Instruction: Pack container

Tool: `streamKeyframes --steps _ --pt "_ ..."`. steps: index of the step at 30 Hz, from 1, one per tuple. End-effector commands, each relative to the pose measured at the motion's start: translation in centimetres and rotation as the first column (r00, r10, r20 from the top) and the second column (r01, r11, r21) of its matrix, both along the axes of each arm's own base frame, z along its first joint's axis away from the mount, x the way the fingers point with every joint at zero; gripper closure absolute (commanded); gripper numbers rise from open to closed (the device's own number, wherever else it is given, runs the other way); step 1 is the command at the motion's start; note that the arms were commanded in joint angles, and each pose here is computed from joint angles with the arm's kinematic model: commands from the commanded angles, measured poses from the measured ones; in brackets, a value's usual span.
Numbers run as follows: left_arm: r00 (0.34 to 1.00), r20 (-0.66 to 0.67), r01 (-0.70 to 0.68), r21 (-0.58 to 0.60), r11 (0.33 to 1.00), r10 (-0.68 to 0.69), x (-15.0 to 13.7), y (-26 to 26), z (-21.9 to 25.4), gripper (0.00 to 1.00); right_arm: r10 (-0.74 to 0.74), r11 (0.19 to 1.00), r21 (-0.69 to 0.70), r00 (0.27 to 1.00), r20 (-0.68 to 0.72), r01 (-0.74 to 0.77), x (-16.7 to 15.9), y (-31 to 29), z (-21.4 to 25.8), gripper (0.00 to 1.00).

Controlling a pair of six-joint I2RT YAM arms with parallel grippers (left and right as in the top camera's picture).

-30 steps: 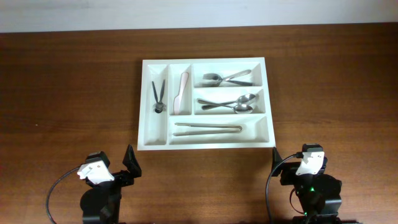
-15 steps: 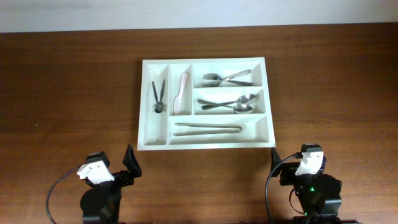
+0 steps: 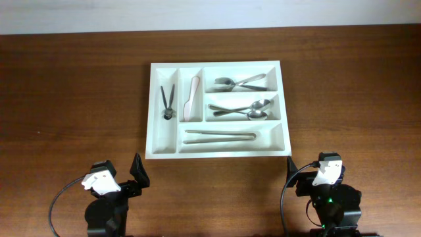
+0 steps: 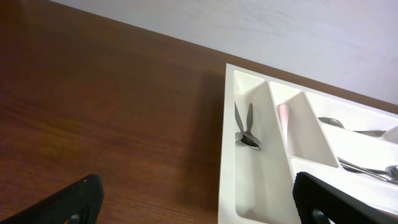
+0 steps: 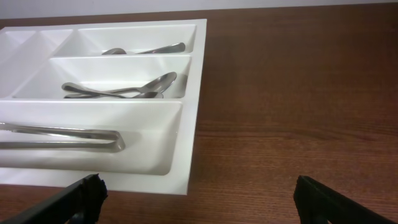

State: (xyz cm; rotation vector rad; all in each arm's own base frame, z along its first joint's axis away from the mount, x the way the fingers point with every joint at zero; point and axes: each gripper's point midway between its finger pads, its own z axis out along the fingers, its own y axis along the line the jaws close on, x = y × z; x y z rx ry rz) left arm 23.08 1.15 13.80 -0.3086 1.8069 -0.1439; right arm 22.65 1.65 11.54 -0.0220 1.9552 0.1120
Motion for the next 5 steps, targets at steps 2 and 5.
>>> streamKeyframes --steps 2,5 --pt "1.000 0.000 0.011 0.012 1.000 -0.011 -0.01 -0.11 -0.07 0.01 0.021 1.000 -0.006 1.000 0.005 -0.021 -0.05 0.36 -0.11 0.02" --pt "1.000 0.000 0.012 0.012 1.000 -0.012 -0.01 -0.12 -0.07 0.01 0.021 1.000 -0.006 1.000 0.005 -0.021 -0.05 0.36 -0.11 0.01"
